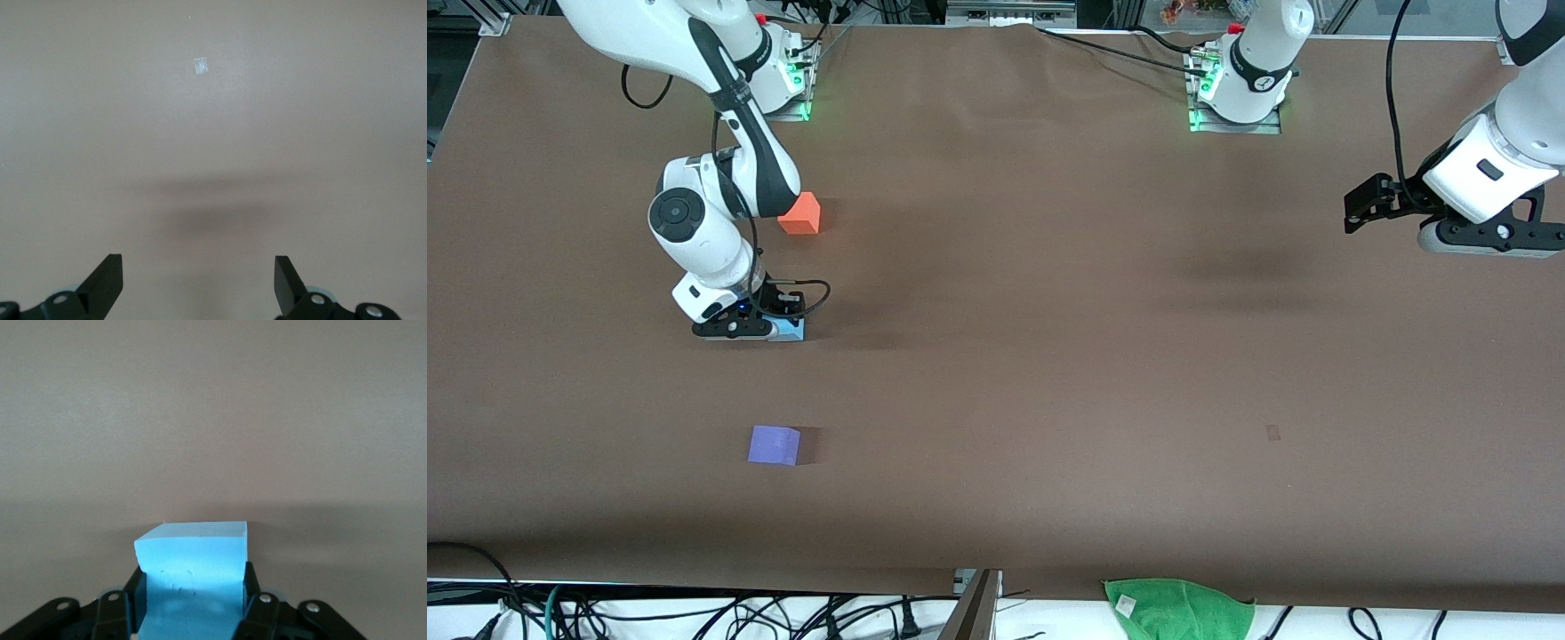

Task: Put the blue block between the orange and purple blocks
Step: 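Lower the blue cube between orange and purple cubes, open the right gripper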

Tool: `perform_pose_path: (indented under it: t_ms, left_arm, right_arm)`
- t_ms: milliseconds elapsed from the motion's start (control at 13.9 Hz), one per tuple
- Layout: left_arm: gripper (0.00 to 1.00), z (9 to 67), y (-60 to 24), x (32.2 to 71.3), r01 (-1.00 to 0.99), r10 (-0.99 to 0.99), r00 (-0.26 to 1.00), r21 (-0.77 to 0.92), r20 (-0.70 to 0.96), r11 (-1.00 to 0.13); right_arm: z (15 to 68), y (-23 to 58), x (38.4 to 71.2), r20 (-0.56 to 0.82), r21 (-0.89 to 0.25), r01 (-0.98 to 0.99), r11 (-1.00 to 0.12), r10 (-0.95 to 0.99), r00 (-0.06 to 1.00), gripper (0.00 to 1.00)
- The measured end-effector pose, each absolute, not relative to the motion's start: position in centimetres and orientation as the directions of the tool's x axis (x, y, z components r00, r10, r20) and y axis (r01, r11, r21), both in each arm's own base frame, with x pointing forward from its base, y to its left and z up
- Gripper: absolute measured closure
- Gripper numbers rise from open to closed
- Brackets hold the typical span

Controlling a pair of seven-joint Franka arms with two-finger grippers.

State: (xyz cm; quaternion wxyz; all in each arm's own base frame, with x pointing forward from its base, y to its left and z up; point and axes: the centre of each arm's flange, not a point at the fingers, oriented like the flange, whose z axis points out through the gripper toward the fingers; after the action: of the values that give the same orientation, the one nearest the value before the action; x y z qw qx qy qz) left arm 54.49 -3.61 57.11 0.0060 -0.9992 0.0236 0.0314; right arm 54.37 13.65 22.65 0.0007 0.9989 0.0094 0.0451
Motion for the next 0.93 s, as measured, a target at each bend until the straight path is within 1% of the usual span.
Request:
perform_pose_path:
  t_ms: [503, 574, 646, 718, 790, 862, 933]
  left_arm:
    - [0.00, 57.1, -3.6, 54.5, -0.047, -0.047, 0.997, -0.011, -0.063, -0.999]
    - [0.00, 57.1, -3.6, 54.5, -0.047, -0.047, 0.997, -0.011, -0.063, -0.999]
    - [0.00, 57.1, -3.6, 54.5, -0.047, -0.046, 0.997, -0.011, -0.063, -0.999]
    - [0.00, 57.1, -3.6, 54.5, -0.047, -0.046, 0.997, -0.010, -0.063, -0.999]
    - [0.00, 57.1, -3.6, 54.5, -0.047, -0.046, 0.997, -0.010, -0.063, -0.999]
    - [0.00, 57.1, -3.6, 54.5, -0.047, -0.046, 0.997, -0.010, -0.063, -0.999]
    - [0.00, 57.1, -3.6, 54.5, -0.047, -0.046, 0.997, -0.010, -0.063, -0.999]
  right_arm:
    - [22.3, 13.7, 54.1, 0.080, -0.012, -0.001, -1.000, -0.002, 0.997, 0.43]
    - [22.0, 13.7, 54.0, 0.075, -0.011, -0.003, -1.000, -0.004, 0.997, 0.39]
    - [21.6, 13.7, 53.9, 0.069, -0.012, -0.008, -1.000, -0.009, 0.998, 0.38]
    - [21.3, 13.6, 53.9, 0.065, -0.012, -0.011, -1.000, -0.012, 0.998, 0.32]
    - [21.1, 13.6, 53.9, 0.064, -0.011, -0.012, -1.000, -0.013, 0.998, 0.24]
    - [21.0, 13.6, 53.9, 0.064, -0.011, -0.013, -1.000, -0.013, 0.998, 0.24]
    - [21.2, 13.6, 53.9, 0.068, -0.013, -0.013, -1.000, -0.014, 0.998, 0.19]
